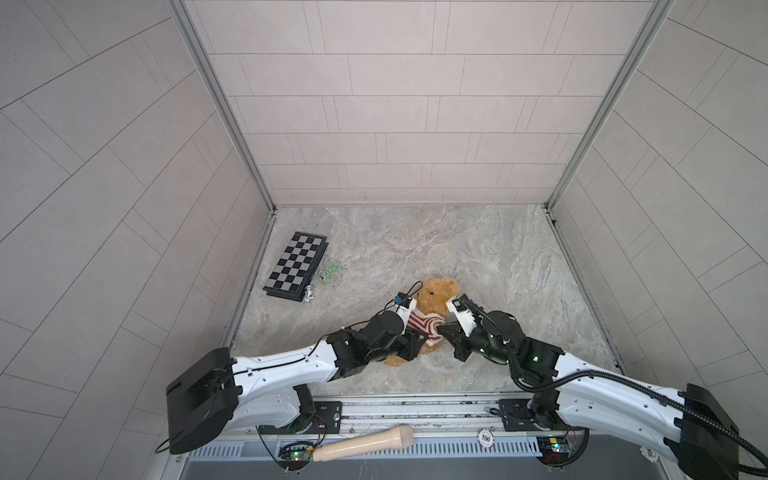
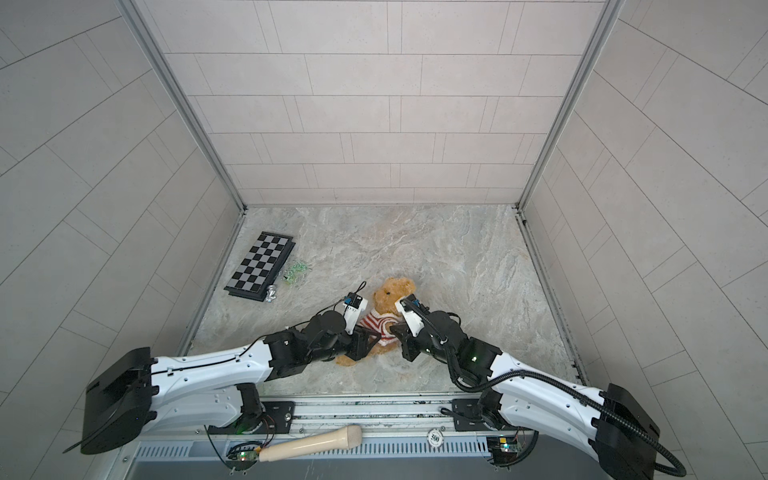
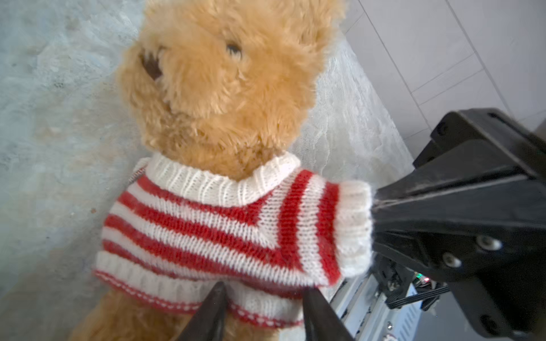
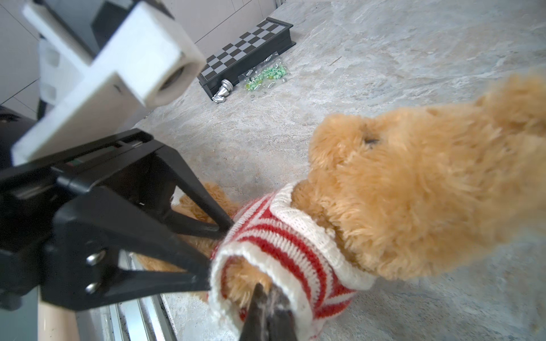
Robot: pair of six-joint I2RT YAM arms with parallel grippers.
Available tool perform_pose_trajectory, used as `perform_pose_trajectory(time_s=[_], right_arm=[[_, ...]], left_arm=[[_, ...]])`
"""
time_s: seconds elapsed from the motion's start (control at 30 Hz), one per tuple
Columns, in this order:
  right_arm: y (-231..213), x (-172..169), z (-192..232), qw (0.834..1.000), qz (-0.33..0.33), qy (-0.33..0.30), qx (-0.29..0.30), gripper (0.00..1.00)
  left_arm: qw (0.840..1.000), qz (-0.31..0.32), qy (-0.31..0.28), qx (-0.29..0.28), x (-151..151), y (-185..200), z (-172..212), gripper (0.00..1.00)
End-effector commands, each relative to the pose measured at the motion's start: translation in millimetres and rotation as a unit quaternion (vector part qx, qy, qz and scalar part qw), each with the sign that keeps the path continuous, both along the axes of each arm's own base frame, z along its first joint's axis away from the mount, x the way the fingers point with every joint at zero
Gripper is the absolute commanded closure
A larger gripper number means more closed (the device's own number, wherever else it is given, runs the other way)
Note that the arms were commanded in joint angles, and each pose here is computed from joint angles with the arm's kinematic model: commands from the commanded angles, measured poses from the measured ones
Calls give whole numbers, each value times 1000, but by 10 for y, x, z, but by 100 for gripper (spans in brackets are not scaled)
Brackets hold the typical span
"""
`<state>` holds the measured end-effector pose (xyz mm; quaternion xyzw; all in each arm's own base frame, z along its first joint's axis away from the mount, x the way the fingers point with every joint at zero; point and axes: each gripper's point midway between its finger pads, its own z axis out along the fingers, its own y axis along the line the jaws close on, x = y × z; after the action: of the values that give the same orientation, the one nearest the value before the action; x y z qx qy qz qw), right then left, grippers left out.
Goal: Dress the teddy bear
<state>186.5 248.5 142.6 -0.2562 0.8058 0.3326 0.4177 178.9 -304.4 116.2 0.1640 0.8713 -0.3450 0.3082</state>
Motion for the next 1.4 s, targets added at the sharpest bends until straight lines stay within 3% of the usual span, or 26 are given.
perform_pose_trajectory(time_s=[0.0, 0.17, 0.2, 0.53, 0.67, 0.73, 1.03, 1.23, 1.37], right_arm=[[118, -92, 198, 998, 37, -13, 44, 100], [119, -165, 274, 997, 58, -25, 49, 100], [107, -174, 279, 997, 59, -27, 48, 100], [-46, -159, 258, 998, 33, -38, 34, 99], [-129, -77, 119, 999, 11, -31, -22, 82], [-145, -64, 98, 999, 11, -29, -42, 78], [-141, -69, 141, 997, 14, -43, -56, 59], [-77, -14, 158, 998, 9, -40, -50, 58], [-62, 15, 168, 998, 4, -41, -47, 73]], left_arm=[[1000, 4, -13, -25, 104, -96, 142, 71], [1000, 7, -2, -21, 102, -93, 54, 99], [1000, 10, 1, -20, 103, -76, 26, 100], [999, 34, 19, -13, 134, 100, -147, 100], [999, 22, 25, -20, 111, 40, -159, 100], [999, 19, 28, -23, 102, 23, -169, 100], [999, 8, 32, -39, 75, -35, -129, 100], [999, 4, 34, -40, 73, -69, -146, 100], [999, -1, 36, -39, 56, -109, -156, 100]])
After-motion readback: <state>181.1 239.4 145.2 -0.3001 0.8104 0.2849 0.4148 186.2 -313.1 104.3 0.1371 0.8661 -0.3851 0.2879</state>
